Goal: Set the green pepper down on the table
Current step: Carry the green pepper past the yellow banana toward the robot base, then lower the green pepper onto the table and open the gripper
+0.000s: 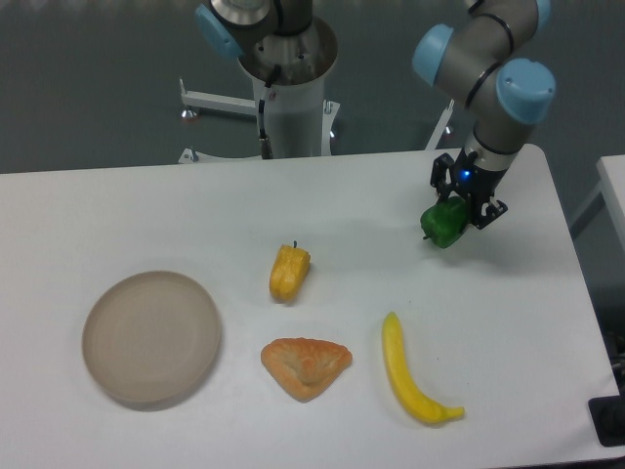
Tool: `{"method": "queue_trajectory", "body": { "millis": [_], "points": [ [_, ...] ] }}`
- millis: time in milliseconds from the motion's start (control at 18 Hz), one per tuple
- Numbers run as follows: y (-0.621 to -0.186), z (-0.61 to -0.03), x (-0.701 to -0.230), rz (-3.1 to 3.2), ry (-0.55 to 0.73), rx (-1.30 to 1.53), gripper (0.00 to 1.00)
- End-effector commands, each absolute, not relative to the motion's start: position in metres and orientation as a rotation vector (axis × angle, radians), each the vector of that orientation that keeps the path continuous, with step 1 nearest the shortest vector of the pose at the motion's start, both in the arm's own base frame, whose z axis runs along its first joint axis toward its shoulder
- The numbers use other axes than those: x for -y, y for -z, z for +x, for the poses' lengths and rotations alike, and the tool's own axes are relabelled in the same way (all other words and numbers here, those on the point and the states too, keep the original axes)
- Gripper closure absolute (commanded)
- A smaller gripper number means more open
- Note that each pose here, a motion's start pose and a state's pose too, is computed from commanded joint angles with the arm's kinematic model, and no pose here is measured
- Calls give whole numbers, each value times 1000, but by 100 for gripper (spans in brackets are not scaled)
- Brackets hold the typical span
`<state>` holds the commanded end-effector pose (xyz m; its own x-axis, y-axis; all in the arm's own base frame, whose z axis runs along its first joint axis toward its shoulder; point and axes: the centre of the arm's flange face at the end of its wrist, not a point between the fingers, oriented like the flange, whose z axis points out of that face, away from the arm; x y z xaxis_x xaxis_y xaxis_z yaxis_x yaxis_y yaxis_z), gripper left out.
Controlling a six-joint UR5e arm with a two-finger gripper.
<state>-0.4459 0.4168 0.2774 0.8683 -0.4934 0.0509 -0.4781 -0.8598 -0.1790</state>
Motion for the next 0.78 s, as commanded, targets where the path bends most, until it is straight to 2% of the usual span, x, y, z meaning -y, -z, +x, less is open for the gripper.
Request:
{"method": "queue_trajectory", "body": {
  "millis": [778],
  "points": [
    [-256,-447,-419,-2883,194,-712,61]
  ]
}}
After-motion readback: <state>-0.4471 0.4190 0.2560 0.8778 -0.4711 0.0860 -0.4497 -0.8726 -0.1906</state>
